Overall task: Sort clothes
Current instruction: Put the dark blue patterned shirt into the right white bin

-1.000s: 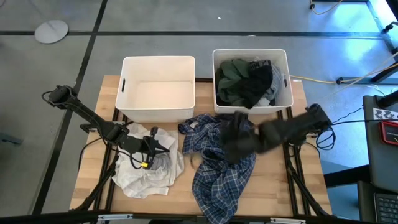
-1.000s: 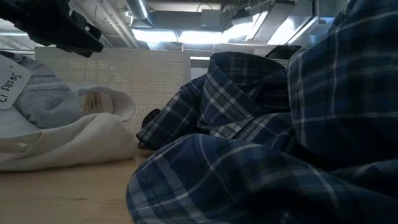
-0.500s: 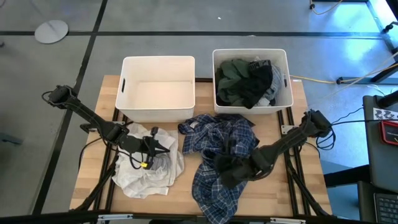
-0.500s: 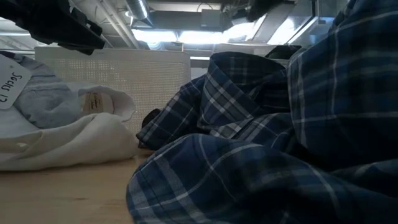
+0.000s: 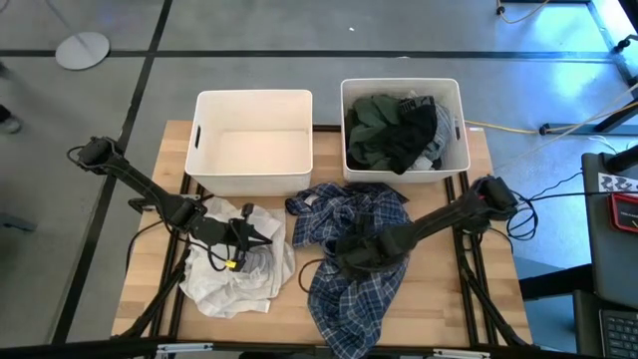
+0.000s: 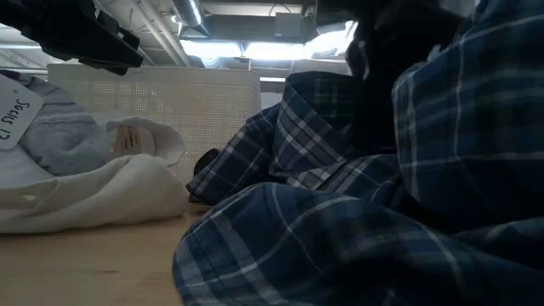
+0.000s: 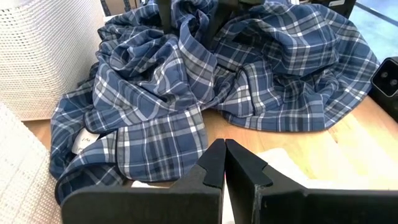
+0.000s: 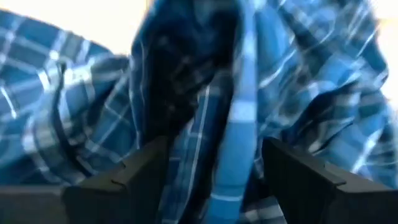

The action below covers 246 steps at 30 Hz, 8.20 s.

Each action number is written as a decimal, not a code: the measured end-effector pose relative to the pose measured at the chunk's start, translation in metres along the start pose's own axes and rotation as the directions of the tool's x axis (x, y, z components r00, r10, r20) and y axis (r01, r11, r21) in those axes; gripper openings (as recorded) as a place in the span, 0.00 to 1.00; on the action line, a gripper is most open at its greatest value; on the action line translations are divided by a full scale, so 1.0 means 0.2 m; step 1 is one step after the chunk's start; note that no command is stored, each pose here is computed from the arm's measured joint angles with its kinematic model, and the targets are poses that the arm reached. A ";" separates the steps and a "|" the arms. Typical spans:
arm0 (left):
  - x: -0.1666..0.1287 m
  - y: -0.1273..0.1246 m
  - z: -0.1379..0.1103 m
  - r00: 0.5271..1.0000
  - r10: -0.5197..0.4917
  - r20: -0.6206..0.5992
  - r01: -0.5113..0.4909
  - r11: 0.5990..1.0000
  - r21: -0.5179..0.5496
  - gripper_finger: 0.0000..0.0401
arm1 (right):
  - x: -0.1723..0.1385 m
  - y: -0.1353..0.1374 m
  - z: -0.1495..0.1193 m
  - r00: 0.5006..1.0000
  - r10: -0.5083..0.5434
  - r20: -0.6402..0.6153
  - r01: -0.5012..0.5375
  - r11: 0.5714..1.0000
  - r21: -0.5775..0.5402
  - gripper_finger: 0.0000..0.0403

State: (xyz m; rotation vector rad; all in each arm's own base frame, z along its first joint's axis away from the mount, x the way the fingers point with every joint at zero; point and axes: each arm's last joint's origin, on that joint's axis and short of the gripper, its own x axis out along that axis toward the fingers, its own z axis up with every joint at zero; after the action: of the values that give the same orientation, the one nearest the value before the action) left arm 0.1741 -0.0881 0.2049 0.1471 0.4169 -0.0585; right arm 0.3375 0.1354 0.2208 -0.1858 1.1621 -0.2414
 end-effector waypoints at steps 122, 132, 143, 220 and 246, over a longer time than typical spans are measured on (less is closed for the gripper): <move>0.00 0.00 0.01 1.000 -0.002 0.018 0.001 0.998 0.057 0.00 | -1.03 -1.74 0.03 0.563 -0.797 -0.218 0.750 0.381 0.540 0.03; 0.00 0.00 0.00 1.000 -0.002 -0.006 0.002 0.999 0.038 0.00 | -0.75 -1.85 0.13 0.636 -0.722 -0.274 0.734 0.456 0.503 0.02; -0.01 -0.03 -0.02 0.999 -0.027 -0.022 0.027 1.000 0.006 0.00 | -0.48 -1.91 0.12 0.690 -0.652 -0.314 0.706 0.511 0.490 0.02; -0.02 -0.03 -0.01 1.000 -0.003 -0.011 0.003 1.000 0.006 0.00 | -0.73 -0.94 0.11 0.964 -0.111 0.241 0.005 0.917 0.399 0.39; -0.02 -0.03 0.01 0.999 -0.007 0.031 0.005 0.997 0.077 0.00 | -0.15 -0.12 -0.80 0.940 -0.341 0.002 0.309 0.854 0.419 0.39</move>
State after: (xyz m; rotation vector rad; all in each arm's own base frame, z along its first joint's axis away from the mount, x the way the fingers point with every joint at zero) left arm 0.1717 -0.0945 0.2073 0.2205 0.3837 -0.0826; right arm 0.1758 0.1175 0.1908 -0.0148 0.9725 -0.7697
